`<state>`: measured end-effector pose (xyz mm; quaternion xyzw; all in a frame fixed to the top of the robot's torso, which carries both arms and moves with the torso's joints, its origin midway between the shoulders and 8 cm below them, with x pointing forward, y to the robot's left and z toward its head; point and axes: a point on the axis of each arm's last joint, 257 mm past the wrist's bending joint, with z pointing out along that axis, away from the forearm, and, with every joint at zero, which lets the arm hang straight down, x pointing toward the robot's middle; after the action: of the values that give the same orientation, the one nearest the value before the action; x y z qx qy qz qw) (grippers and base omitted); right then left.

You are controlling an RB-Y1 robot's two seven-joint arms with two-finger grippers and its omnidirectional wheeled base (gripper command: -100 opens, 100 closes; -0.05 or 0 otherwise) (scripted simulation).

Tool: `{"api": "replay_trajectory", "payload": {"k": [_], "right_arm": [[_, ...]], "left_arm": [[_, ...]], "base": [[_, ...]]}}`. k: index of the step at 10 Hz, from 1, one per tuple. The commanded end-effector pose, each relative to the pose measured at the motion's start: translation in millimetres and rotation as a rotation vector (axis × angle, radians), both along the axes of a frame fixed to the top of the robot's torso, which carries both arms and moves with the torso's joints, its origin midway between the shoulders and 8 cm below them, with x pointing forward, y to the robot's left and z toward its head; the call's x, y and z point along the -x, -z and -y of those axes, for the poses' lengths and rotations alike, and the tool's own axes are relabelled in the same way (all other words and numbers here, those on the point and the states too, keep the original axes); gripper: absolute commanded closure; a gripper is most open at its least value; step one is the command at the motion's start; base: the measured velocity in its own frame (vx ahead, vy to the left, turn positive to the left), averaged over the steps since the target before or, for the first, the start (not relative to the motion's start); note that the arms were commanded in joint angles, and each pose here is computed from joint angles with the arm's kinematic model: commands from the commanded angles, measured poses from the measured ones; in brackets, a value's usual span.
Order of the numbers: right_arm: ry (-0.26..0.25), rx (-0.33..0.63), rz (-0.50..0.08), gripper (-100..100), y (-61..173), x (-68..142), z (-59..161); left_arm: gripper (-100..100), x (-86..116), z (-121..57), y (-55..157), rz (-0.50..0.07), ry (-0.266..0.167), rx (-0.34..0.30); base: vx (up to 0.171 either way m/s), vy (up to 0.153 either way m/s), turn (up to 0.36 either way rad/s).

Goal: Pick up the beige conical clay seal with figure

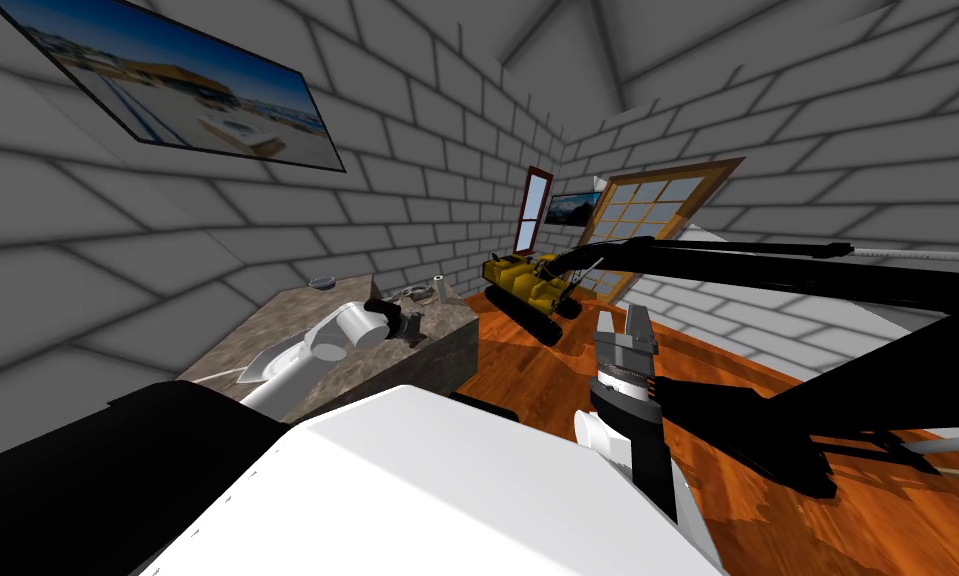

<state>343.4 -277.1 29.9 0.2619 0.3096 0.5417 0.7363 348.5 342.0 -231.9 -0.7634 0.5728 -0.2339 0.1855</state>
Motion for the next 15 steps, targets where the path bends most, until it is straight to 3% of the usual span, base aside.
{"api": "replay_trajectory", "payload": {"k": [1,3,4,5,6,7,15], "right_arm": [[0.0,0.0,0.0,0,0,0,0],[0.0,0.0,0.0,0,0,0,0],[0.0,0.0,0.0,0,0,0,0],[0.0,0.0,0.0,0,0,0,0],[0.0,0.0,0.0,0,0,0,0],[0.0,0.0,0.0,0,0,0,0],[0.0,0.0,0.0,0,0,0,0]], "left_arm": [[-100,12,-1.2,11,-0.063,-0.007,0.003],[-100,28,-2.7,24,-0.134,-0.016,0.01],[-100,43,-3.7,38,-0.197,-0.025,0.018],[-100,36,-4.3,27,-0.16,-0.02,0.014],[0,38,-4.9,28,-0.168,-0.021,0.014],[-100,31,-13.5,32,-0.166,-0.036,0.015],[-100,9,-48.8,49,-0.165,-0.095,0.019]], "base": [[0.051,0.048,-0.003],[0.052,0.065,-0.003],[0.062,0.064,-0.006],[0.029,0.027,-0.001],[0.005,0.006,-0.001],[-0.03,-0.009,-0.1],[-0.049,-0.021,-0.078]]}}
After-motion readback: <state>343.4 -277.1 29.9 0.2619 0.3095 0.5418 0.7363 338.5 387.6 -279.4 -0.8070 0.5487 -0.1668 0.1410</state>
